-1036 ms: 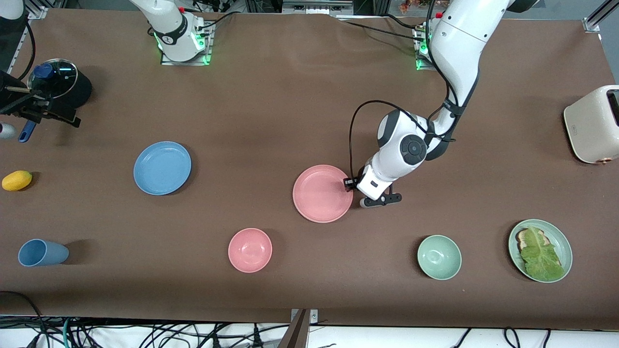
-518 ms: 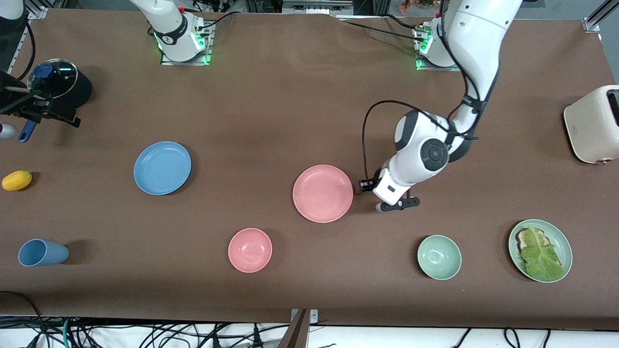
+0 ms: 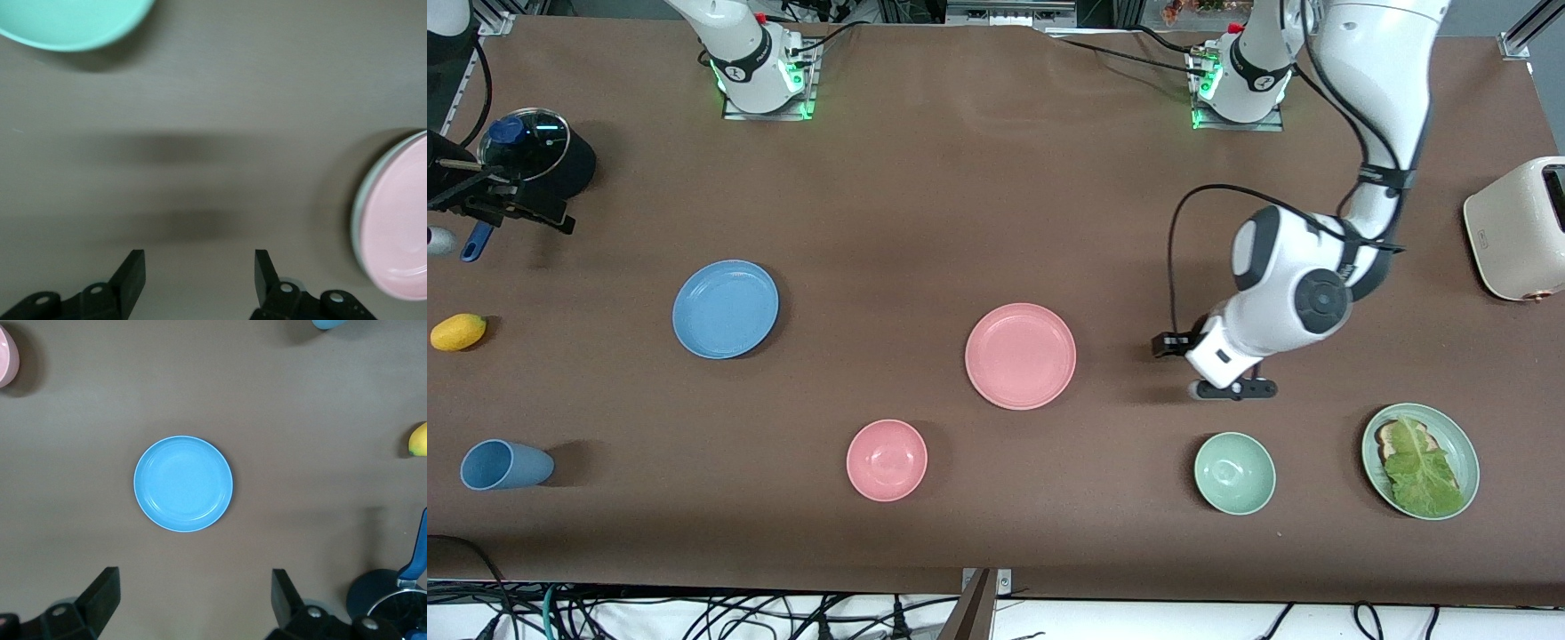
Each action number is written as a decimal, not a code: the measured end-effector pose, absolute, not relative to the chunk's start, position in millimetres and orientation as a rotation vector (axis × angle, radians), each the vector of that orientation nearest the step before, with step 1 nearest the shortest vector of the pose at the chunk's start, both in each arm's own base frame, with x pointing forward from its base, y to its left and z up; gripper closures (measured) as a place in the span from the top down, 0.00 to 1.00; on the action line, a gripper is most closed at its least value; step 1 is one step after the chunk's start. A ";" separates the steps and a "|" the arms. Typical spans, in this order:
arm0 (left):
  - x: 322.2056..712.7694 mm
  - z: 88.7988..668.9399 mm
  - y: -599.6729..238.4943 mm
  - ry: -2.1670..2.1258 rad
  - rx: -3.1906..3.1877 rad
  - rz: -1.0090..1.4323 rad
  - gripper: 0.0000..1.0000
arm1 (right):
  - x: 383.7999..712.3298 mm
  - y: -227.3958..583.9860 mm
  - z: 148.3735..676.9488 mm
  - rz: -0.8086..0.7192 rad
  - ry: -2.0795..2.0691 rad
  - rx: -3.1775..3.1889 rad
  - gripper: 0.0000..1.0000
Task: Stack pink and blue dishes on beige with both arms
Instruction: 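Withdraw the left gripper while the right gripper reaches the blue plate, then grip the blue plate rim with the right gripper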
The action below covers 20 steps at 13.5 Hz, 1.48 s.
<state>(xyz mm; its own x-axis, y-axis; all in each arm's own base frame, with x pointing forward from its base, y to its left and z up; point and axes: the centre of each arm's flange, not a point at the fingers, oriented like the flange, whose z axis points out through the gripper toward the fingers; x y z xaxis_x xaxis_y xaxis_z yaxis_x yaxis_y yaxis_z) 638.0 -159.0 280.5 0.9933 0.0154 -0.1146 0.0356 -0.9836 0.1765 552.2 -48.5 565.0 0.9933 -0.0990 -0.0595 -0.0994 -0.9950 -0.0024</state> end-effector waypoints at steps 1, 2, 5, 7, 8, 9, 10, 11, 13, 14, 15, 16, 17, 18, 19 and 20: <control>640.4 285.4 -139.8 0.011 2.953 -0.176 0.78 | 552.2 -48.7 564.8 0.094 0.156 -3.131 1.00; 642.3 291.3 -122.4 -0.013 2.951 -0.178 0.78 | 553.1 -49.4 563.2 0.096 0.158 -3.131 1.00; 646.1 303.3 -74.2 -0.095 2.960 -0.170 0.89 | 563.6 -55.0 538.6 0.146 0.174 -3.132 1.00; 647.2 305.1 -38.4 -0.154 2.958 -0.171 1.00 | 573.8 -63.0 499.6 0.251 0.198 -3.127 1.00; 647.7 305.4 -19.5 -0.181 2.955 -0.165 1.00 | 579.4 -69.1 473.0 0.318 0.217 -3.121 1.00; 647.7 306.2 -3.2 -0.197 2.952 -0.159 1.00 | 584.1 -75.4 445.4 0.385 0.235 -3.113 1.00; 647.1 308.6 9.9 -0.206 2.955 -0.157 1.00 | 588.1 -80.1 417.4 0.447 0.250 -3.103 1.00; 645.8 314.9 18.2 -0.221 2.961 -0.171 1.00 | 592.6 -81.7 390.6 0.489 0.263 -3.086 1.00; 644.4 339.8 21.5 -0.243 2.952 -0.234 1.00 | 598.9 -84.6 341.1 0.511 0.249 -3.050 1.00; 644.6 356.3 21.3 -0.254 2.944 -0.261 1.00 | 599.4 -89.7 315.0 0.498 0.230 -3.025 1.00; 644.7 371.6 22.5 -0.259 2.938 -0.284 1.00 | 597.6 -98.4 288.4 0.485 0.221 -2.989 1.00; 644.8 383.7 24.5 -0.260 2.934 -0.299 1.00 | 594.5 -109.0 265.3 0.483 0.220 -2.953 1.00; 644.4 393.5 26.0 -0.258 2.932 -0.309 1.00 | 591.7 -119.0 246.3 0.484 0.224 -2.924 1.00; 642.9 402.1 26.5 -0.247 2.931 -0.317 1.00 | 590.0 -127.1 230.6 0.480 0.230 -2.902 1.00; 640.6 409.6 25.9 -0.215 2.932 -0.329 1.00 | 589.0 -132.1 217.8 0.474 0.237 -2.884 0.98; 637.4 418.0 24.7 -0.169 2.935 -0.342 1.00 | 588.1 -133.6 206.6 0.468 0.231 -2.861 0.96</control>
<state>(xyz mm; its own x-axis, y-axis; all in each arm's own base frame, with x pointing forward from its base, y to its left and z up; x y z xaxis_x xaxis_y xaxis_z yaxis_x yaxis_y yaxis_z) 637.4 24.7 418.0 0.9670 -0.1333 -0.2169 -0.0915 -0.9770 0.1925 588.1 -133.6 206.6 0.9364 -0.1170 -0.3309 -0.1915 -0.9605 -0.2021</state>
